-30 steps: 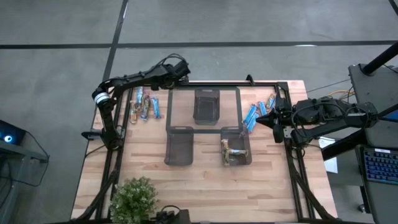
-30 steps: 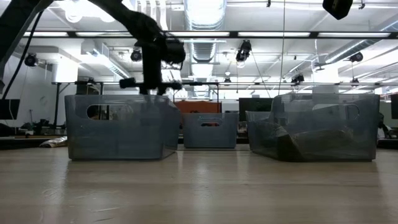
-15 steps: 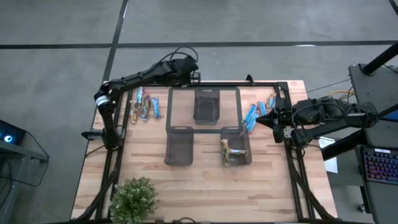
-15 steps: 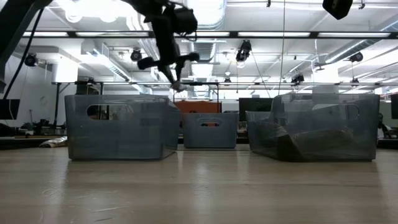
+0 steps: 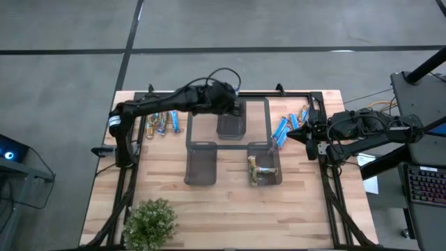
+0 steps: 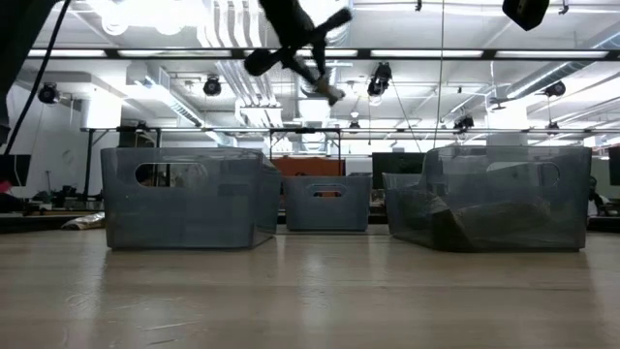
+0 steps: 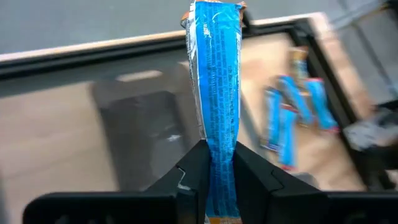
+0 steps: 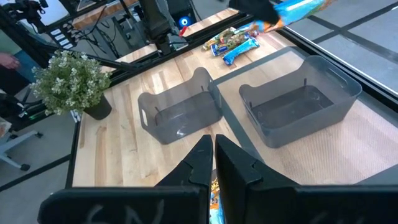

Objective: Pick and place Granola Bars by type
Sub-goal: Put the orange granola bar into the bottom right black bin

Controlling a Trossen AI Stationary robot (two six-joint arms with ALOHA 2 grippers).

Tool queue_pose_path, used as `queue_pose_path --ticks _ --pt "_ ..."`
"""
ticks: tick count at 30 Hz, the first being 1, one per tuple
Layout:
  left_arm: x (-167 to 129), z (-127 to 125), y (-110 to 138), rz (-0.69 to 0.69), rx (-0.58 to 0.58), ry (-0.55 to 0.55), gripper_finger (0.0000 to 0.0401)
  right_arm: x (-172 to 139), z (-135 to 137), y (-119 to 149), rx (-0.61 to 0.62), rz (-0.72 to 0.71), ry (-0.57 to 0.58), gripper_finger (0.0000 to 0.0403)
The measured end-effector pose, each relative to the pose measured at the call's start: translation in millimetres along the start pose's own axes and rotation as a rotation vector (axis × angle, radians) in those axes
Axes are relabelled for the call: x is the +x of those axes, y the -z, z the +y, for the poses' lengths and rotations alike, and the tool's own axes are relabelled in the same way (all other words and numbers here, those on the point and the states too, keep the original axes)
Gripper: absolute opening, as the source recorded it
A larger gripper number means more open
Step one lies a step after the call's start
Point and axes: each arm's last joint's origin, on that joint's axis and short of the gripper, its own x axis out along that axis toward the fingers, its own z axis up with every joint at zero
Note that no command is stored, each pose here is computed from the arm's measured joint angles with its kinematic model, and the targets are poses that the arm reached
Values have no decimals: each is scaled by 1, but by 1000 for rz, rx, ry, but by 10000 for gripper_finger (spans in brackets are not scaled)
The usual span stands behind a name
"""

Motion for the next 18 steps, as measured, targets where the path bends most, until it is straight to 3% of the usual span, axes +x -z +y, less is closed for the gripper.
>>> queue_pose_path --ticks 10,18 --pt "-25 -47 36 -3 -63 258 46 0 0 0 -1 -2 3 12" --pt "-38 -62 58 24 -80 332 46 0 0 0 -1 -4 6 12"
